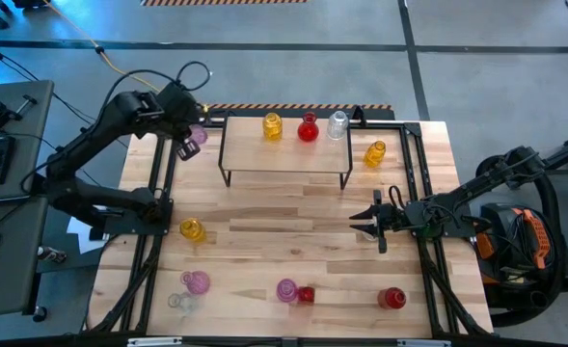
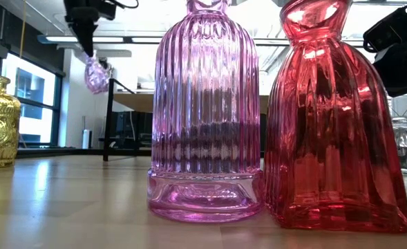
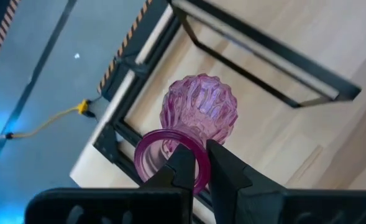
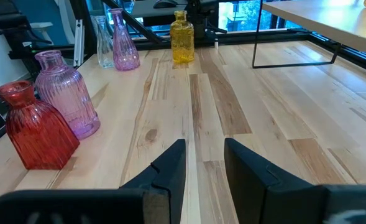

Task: Sort vases onto shelf
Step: Put the top purple vase on the shelf, then put the top transparent vase on the shelf aligned with the other transparent vase

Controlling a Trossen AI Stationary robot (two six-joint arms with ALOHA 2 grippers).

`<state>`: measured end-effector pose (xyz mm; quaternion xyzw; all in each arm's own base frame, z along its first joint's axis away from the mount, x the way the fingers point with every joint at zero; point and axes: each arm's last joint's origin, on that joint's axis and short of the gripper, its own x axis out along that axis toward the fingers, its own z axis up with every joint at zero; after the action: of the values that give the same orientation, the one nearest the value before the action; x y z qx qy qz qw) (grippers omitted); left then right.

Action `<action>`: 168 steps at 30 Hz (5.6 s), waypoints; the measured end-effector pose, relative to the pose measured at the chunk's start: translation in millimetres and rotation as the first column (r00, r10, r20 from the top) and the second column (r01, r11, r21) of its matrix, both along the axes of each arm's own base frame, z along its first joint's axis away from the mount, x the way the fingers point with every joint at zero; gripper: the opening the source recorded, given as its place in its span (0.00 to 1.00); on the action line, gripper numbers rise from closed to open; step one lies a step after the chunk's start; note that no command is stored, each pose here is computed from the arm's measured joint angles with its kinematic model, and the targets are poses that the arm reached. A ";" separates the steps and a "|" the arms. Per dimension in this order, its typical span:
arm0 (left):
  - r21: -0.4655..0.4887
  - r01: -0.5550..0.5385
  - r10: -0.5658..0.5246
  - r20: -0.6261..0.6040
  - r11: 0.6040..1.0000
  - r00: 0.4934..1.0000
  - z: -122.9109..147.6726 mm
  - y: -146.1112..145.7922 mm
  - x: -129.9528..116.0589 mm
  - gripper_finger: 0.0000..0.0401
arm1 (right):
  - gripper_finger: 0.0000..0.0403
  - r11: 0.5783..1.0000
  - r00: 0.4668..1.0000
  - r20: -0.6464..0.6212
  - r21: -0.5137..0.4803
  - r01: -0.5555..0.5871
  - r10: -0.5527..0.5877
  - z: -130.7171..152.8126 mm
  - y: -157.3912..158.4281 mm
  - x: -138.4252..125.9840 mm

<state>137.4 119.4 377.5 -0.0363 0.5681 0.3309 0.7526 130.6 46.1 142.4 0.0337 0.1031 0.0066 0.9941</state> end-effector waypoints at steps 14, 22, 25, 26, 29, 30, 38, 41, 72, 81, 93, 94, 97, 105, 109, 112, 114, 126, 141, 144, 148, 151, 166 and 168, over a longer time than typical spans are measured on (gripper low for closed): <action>0.045 0.136 -0.132 -0.072 0.990 0.989 27.6 17.6 47.9 0.04 | 0.23 1.000 1.000 0.000 0.000 0.000 0.000 -0.1 0.0 0.0; 0.032 0.218 -0.213 -0.114 0.976 0.970 39.3 24.8 72.7 0.04 | 0.23 1.000 1.000 0.000 0.000 0.000 0.000 0.0 0.0 0.0; 0.014 0.257 -0.253 -0.126 0.966 0.959 40.8 29.0 80.7 0.04 | 0.23 1.000 1.000 -0.001 0.000 0.000 0.000 -0.1 0.0 -0.1; 0.005 0.270 -0.267 -0.123 0.963 0.956 40.4 30.7 84.1 0.04 | 0.23 1.000 1.000 0.000 0.000 0.000 0.000 0.0 0.0 0.0; -0.022 0.294 -0.295 -0.115 0.955 0.949 38.1 35.1 92.6 0.04 | 0.23 1.000 1.000 -0.001 -0.001 0.000 0.000 -0.1 0.0 0.0; -0.034 0.303 -0.305 -0.115 0.952 0.945 37.2 36.0 94.7 0.04 | 0.23 1.000 1.000 -0.001 -0.001 0.000 0.000 -0.1 0.0 0.0; -0.096 0.341 -0.351 -0.133 0.935 0.927 30.0 43.8 109.0 0.04 | 0.23 1.000 1.000 -0.003 -0.001 0.000 0.000 -0.3 0.0 -0.1; -0.113 0.356 -0.370 -0.149 0.928 0.917 24.4 47.1 114.4 0.04 | 0.23 1.000 1.000 -0.006 -0.003 0.000 0.000 -0.7 -0.1 -0.2; -0.146 0.385 -0.407 -0.180 0.911 0.895 2.5 57.1 138.5 0.04 | 0.23 1.000 1.000 -0.013 -0.006 0.000 0.000 -1.3 -0.1 -0.3; -0.135 0.376 -0.396 -0.190 0.917 0.898 0.1 59.2 141.1 0.08 | 0.23 1.000 1.000 -0.013 -0.006 0.000 0.000 -1.3 -0.1 -0.3; -0.131 0.359 -0.379 -0.186 0.924 0.907 0.2 59.3 141.2 0.09 | 0.23 1.000 1.000 -0.013 -0.006 0.000 0.000 -1.3 -0.1 -0.3; -0.133 0.359 -0.379 -0.188 0.924 0.906 -0.8 59.8 142.0 0.09 | 0.23 1.000 1.000 -0.013 -0.006 0.000 0.000 -1.4 -0.1 -0.3; -0.143 0.350 -0.373 -0.193 0.926 0.907 -4.9 62.2 144.7 0.09 | 0.23 1.000 1.000 -0.013 -0.006 0.000 0.000 -1.4 -0.1 -0.3; -0.144 0.344 -0.368 -0.201 0.928 0.908 -9.0 64.9 148.6 0.09 | 0.23 1.000 1.000 -0.013 -0.006 0.000 0.000 -1.3 -0.1 -0.3; -0.145 0.341 -0.365 -0.200 0.929 0.909 -9.3 65.0 148.8 0.09 | 0.23 1.000 1.000 -0.013 -0.005 0.000 0.000 -1.4 -0.1 -0.3; -0.145 0.338 -0.362 -0.198 0.930 0.911 -9.4 65.1 148.9 0.09 | 0.23 1.000 1.000 -0.013 -0.006 0.000 0.000 -1.4 -0.2 -0.3; -0.143 0.338 -0.362 -0.196 0.930 0.911 -9.6 65.3 149.3 0.09 | 0.23 1.000 1.000 -0.013 -0.006 0.000 0.000 -1.3 -0.1 -0.3; -0.133 0.335 -0.357 -0.219 0.933 0.908 -11.7 65.4 150.8 0.26 | 0.23 1.000 1.000 -0.013 -0.006 0.000 0.000 -1.4 -0.1 -0.3; -0.128 0.327 -0.348 -0.213 0.936 0.913 -8.8 62.0 149.5 0.25 | 0.23 1.000 1.000 -0.013 -0.006 0.000 0.000 -1.4 -0.2 -0.3; -0.117 0.329 -0.347 -0.205 0.937 0.915 -4.7 59.6 146.9 0.25 | 0.23 1.000 1.000 -0.013 -0.006 0.000 0.000 -1.3 -0.1 -0.3; -0.110 0.329 -0.345 -0.200 0.938 0.917 -1.9 58.3 144.9 0.25 | 0.23 1.000 1.000 -0.013 -0.006 0.000 0.000 -1.3 -0.1 -0.3; -0.104 0.333 -0.347 -0.203 0.937 0.915 -0.9 56.4 145.1 0.25 | 0.23 1.000 1.000 -0.013 -0.006 0.000 0.000 -1.4 -0.1 -0.3; -0.047 0.329 -0.333 -0.166 0.943 0.928 17.6 42.4 133.7 0.25 | 0.23 1.000 1.000 -0.019 -0.009 0.000 0.000 -2.0 -0.2 -0.5; -0.038 0.324 -0.326 -0.163 0.945 0.931 21.3 38.0 131.0 0.25 | 0.23 1.000 1.000 -0.021 -0.009 0.000 0.000 -2.2 -0.2 -0.5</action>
<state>268.4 157.3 398.8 0.0822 0.6289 0.2008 0.7466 130.2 45.9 140.2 0.0291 0.1136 0.0056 0.9931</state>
